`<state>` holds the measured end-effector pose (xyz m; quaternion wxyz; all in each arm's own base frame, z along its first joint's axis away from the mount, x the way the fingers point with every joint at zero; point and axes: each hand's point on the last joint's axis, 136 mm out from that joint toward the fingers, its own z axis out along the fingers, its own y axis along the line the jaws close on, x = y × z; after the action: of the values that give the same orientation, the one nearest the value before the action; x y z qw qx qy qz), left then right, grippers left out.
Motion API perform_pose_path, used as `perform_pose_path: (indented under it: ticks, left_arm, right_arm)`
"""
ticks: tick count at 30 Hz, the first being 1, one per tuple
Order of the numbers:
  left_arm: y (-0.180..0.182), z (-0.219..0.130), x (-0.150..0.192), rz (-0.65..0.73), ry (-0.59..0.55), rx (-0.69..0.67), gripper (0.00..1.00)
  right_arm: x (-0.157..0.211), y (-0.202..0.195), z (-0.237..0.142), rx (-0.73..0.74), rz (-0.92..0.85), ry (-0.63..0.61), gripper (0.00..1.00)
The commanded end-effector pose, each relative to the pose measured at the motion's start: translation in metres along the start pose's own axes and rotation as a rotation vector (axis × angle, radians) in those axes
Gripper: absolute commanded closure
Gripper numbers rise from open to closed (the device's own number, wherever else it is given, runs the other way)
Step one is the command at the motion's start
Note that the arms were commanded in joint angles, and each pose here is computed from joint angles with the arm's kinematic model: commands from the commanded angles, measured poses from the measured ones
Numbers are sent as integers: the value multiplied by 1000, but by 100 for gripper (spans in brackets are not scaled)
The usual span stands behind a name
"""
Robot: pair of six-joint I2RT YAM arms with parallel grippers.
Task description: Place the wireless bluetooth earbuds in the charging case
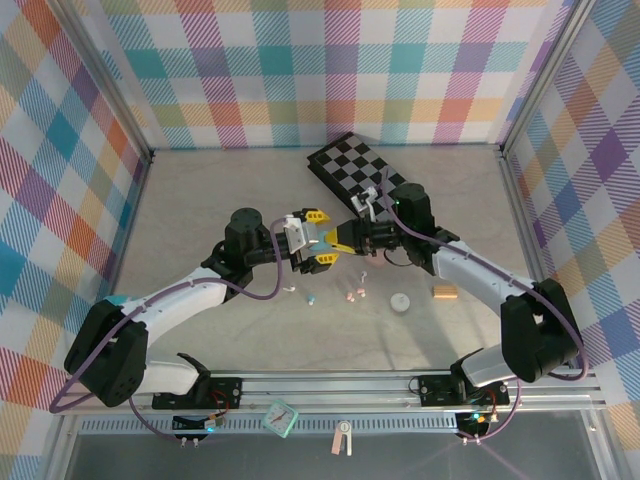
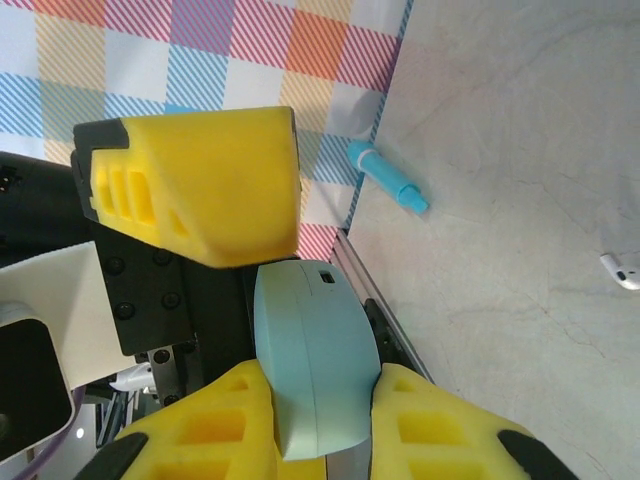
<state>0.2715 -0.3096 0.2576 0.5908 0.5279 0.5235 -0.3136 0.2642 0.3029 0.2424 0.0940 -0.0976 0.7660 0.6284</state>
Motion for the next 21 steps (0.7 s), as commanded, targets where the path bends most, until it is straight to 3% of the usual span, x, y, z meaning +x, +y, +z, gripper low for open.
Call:
perform_pose_path:
  ticks: [1, 6, 17, 21]
  left_arm:
    - [0, -4, -7, 22, -15, -14, 18]
    - [1, -4, -4, 11, -13, -15, 19]
    - [0, 0, -8, 4, -38, 18, 67]
    - [-2, 0, -11, 3, -46, 31, 73]
  right_arm:
    - [-3, 14, -10, -29, -43, -20, 89]
    - [-4, 17, -20, -32, -44, -43, 89]
    - [1, 21, -23, -51, -39, -34, 88]
    - [-1, 22, -23, -58, -34, -43, 71]
